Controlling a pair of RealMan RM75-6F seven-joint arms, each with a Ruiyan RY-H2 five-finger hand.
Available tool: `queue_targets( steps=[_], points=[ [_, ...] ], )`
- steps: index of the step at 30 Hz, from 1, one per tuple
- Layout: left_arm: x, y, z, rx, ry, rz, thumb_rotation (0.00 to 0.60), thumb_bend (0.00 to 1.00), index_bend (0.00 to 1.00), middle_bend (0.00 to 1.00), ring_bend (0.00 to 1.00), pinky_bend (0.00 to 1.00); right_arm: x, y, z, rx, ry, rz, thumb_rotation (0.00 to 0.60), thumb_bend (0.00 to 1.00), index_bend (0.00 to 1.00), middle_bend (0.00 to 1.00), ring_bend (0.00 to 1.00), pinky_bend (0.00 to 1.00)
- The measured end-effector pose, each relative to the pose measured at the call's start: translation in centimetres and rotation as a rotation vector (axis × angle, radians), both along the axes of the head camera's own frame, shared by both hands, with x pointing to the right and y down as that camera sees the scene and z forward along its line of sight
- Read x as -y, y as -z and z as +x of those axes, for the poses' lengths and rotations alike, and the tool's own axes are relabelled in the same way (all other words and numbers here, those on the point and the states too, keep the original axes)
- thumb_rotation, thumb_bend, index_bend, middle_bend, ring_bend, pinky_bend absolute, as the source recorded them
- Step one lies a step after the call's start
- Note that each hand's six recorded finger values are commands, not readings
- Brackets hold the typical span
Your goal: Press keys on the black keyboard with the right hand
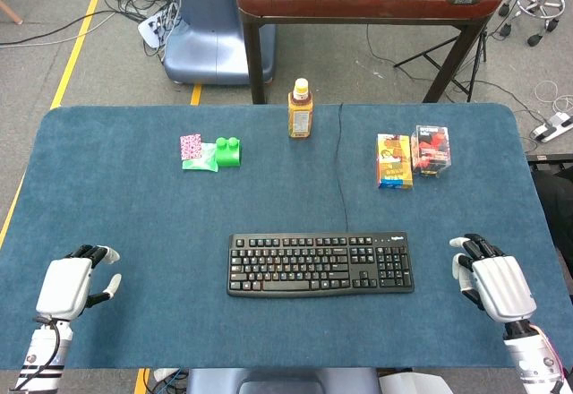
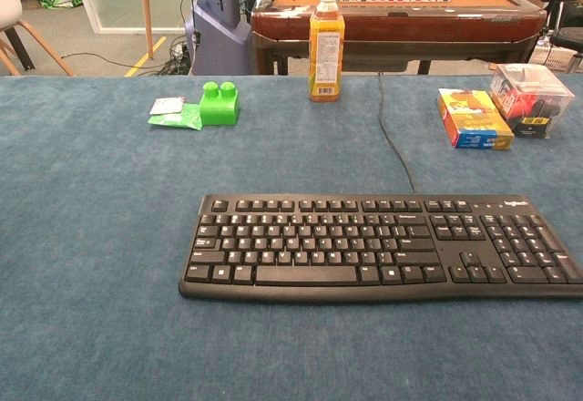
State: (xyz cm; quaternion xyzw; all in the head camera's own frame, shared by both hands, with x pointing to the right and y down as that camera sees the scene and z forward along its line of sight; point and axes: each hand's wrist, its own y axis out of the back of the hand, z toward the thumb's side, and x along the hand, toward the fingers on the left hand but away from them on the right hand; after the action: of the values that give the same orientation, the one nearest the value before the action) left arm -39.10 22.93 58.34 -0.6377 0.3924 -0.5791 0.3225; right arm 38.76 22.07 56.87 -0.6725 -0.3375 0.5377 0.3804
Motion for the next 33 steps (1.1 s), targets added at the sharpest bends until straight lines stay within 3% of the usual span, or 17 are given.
queue_targets(
  steps=[8,10,18,23,27,33],
  points=[
    [-0.4,0.0,-0.2,0.006,0.013,-0.002,0.600,0.29,0.43,0.47,0.34,0.47,0.2,-0.9,0.1,0.011,0.006,-0.027,0.600,0.61,0.64,0.33,0.23,0.45],
    [-0.4,0.0,-0.2,0.007,0.013,-0.002,0.600,0.29,0.43,0.47,0.34,0.47,0.4,-0.9,-0.3,0.017,0.021,-0.025,0.600,0.61,0.64,0.35,0.25,0.49],
    [-1.0,0.0,-0.5,-0.006,0.019,0.000,0.600,0.29,0.43,0.47,0.34,0.47,1.8,-1.3,-3.0,0.028,0.135,-0.029,0.600,0.61,0.64,0.56,0.49,0.82],
    [-1.2,-0.1,-0.8,-0.008,0.023,-0.003,0.600,0.29,0.44,0.47,0.34,0.47,2.6,-2.0,-5.8,0.025,0.231,-0.059,0.600,0.64,0.61,0.76,0.75,0.99],
    [-1.2,-0.2,-1.0,-0.005,0.023,-0.001,0.600,0.29,0.44,0.47,0.33,0.47,3.2,-2.5,-8.1,0.020,0.309,-0.088,0.600,0.69,0.53,0.88,0.90,1.00],
    [-1.2,-0.4,-1.1,0.013,0.015,0.011,0.600,0.29,0.44,0.47,0.34,0.47,3.8,-3.7,-11.4,0.030,0.408,-0.139,0.600,0.84,0.48,0.97,0.99,1.00]
  ],
)
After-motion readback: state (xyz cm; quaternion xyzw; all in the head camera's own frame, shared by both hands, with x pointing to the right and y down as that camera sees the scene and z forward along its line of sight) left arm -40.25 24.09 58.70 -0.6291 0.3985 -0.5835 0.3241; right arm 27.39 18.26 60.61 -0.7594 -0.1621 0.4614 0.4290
